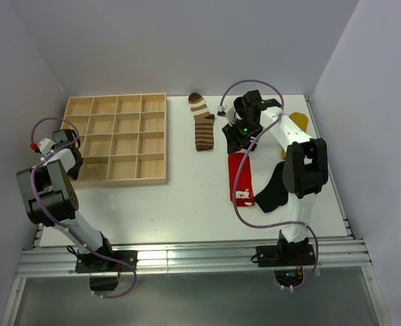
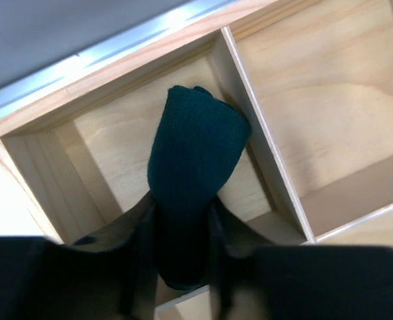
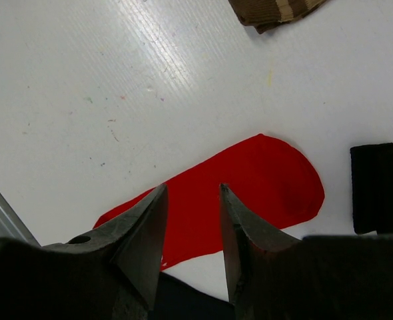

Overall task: Roll the socks
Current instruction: Place the sock in the storage box.

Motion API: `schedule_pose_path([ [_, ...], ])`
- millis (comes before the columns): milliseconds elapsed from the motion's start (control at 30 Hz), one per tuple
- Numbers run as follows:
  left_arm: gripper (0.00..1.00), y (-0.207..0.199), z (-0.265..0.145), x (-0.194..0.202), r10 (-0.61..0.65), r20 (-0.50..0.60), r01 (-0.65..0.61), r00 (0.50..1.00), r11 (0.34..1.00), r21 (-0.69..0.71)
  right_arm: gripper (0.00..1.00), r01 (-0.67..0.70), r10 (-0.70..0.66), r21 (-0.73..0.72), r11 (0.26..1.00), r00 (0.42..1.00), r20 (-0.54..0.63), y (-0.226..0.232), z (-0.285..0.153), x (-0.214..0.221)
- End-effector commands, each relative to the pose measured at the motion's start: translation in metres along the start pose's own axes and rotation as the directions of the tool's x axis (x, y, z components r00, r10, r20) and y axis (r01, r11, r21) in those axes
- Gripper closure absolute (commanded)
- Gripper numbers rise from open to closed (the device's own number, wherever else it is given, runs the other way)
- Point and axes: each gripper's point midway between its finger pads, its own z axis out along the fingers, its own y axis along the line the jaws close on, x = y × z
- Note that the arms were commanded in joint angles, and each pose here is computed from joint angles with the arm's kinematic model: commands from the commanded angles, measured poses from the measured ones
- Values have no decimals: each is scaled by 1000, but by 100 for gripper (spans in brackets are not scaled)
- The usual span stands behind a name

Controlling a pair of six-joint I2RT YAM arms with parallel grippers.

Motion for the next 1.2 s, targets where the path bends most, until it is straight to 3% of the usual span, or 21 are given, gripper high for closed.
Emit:
schedule_pose_path([
  [0,66,-17,-18,11,12,-52,-6,999,994,112,56,24,-25,30,999,999,32,8,-20,-8],
  [267,49,-12,-24,-1,-4,-28,7,1000,996,85,56,37,-38,36,999,999,23,8,-24,-11],
  [567,42,-10,-39,-20,-30,21,28,999,996,81,56,38,-39,35,999,999,22,9,-23,-13],
  [933,39,-4,-55,-38,-67,66,63,996,996,68,56,41,-42,41,998,999,17,9,-24,-17],
  [1167,41,-15,-87,-62,-101,120,78,988,981,179,56,48,-50,107,993,999,17,2,-28,-14],
])
